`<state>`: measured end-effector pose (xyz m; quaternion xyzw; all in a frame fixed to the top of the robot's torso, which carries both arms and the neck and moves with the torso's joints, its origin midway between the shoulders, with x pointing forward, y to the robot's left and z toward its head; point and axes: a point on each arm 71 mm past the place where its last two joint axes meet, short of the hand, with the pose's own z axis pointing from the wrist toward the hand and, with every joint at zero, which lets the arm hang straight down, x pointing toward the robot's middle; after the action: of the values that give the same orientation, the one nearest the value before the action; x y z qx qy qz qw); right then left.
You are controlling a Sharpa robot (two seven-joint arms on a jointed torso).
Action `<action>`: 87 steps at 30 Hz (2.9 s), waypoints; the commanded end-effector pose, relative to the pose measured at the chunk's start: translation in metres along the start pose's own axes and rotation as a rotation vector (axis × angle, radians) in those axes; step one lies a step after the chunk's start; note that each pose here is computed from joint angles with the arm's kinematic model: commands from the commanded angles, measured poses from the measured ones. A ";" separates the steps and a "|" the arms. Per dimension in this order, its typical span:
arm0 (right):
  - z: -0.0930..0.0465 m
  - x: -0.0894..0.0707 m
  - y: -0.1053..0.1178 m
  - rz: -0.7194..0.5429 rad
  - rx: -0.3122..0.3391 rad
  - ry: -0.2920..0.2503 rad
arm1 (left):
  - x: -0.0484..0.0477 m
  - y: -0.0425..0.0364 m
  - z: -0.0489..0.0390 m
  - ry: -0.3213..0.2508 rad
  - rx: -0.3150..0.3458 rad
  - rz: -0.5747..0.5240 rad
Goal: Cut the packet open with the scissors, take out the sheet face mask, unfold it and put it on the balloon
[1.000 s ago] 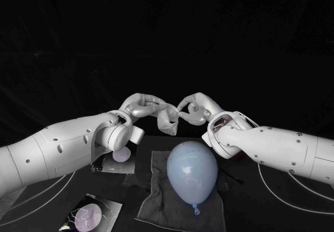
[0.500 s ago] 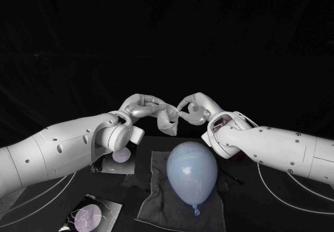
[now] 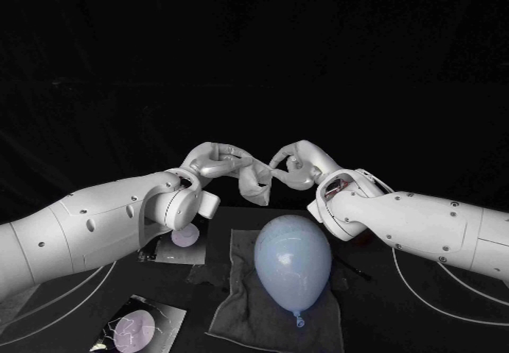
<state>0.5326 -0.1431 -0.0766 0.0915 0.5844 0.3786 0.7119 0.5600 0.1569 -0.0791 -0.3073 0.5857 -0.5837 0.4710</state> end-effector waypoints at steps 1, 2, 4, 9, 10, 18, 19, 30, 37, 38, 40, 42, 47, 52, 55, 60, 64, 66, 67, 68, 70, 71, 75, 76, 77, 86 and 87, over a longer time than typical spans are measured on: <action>0.000 0.000 0.002 -0.004 -0.014 0.000 | 0.0013 -0.0023 0.0006 0.001 0.009 -0.010; 0.000 0.000 0.002 -0.004 -0.015 0.000 | 0.0014 -0.0023 0.0006 0.002 0.009 -0.011; 0.000 0.000 0.002 -0.004 -0.015 0.000 | 0.0015 -0.0023 0.0006 0.003 0.009 -0.012; 0.000 0.000 0.002 -0.004 -0.014 0.002 | 0.0022 -0.0025 0.0007 0.006 0.010 -0.013; 0.000 0.000 0.002 -0.003 -0.014 0.003 | 0.0024 -0.0026 0.0007 0.007 0.011 -0.014; 0.001 0.002 0.002 0.006 -0.008 0.018 | 0.0061 -0.0036 0.0011 0.018 0.015 -0.017; 0.001 0.003 0.002 0.009 -0.005 0.021 | 0.0069 -0.0037 0.0012 0.020 0.016 -0.018; 0.004 0.006 -0.004 0.020 0.045 0.070 | 0.0135 -0.0054 0.0015 0.038 0.021 -0.025; 0.005 0.009 -0.005 0.022 0.047 0.102 | 0.0147 -0.0057 0.0018 0.043 0.022 -0.027; 0.005 0.010 -0.005 0.022 0.046 0.106 | 0.0146 -0.0056 0.0018 0.043 0.021 -0.027; 0.005 0.011 -0.005 0.021 0.046 0.113 | 0.0141 -0.0055 0.0018 0.042 0.021 -0.027; 0.005 0.012 -0.005 0.020 0.047 0.122 | 0.0138 -0.0054 0.0017 0.042 0.021 -0.027; 0.006 0.015 -0.005 0.016 0.051 0.137 | 0.0142 -0.0054 0.0016 0.047 0.019 -0.028; 0.006 0.017 -0.006 0.015 0.056 0.139 | 0.0159 -0.0056 0.0013 0.056 0.018 -0.031; 0.007 0.019 -0.005 0.016 0.057 0.142 | 0.0170 -0.0057 0.0013 0.060 0.017 -0.032; 0.007 0.024 -0.005 0.016 0.063 0.147 | 0.0190 -0.0061 0.0013 0.068 0.017 -0.034; 0.008 0.025 -0.006 0.016 0.071 0.142 | 0.0209 -0.0066 0.0006 0.076 0.018 -0.036; 0.008 0.026 -0.007 0.016 0.074 0.134 | 0.0217 -0.0069 0.0000 0.080 0.019 -0.037; 0.008 0.025 -0.008 0.016 0.075 0.127 | 0.0218 -0.0070 -0.0003 0.081 0.019 -0.038; 0.008 0.025 -0.008 0.016 0.074 0.122 | 0.0218 -0.0071 -0.0004 0.082 0.019 -0.038; 0.008 0.024 -0.009 0.019 0.068 0.102 | 0.0215 -0.0071 -0.0006 0.081 0.020 -0.038; 0.007 0.023 -0.009 0.020 0.065 0.091 | 0.0213 -0.0071 -0.0007 0.081 0.020 -0.038; 0.005 0.019 -0.010 0.021 0.054 0.058 | 0.0190 -0.0068 -0.0012 0.074 0.020 -0.036; 0.005 0.018 -0.011 0.021 0.052 0.054 | 0.0182 -0.0067 -0.0015 0.072 0.020 -0.035; 0.005 0.018 -0.011 0.021 0.051 0.050 | 0.0176 -0.0066 -0.0016 0.071 0.020 -0.035; 0.003 0.014 -0.013 0.021 0.051 0.029 | 0.0154 -0.0063 -0.0022 0.065 0.020 -0.034; 0.003 0.014 -0.013 0.021 0.051 0.026 | 0.0155 -0.0064 -0.0023 0.066 0.021 -0.034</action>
<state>0.5422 -0.1425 -0.0964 0.1142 0.6152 0.3683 0.6876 0.5520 0.1450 -0.0787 -0.2979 0.5927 -0.5991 0.4484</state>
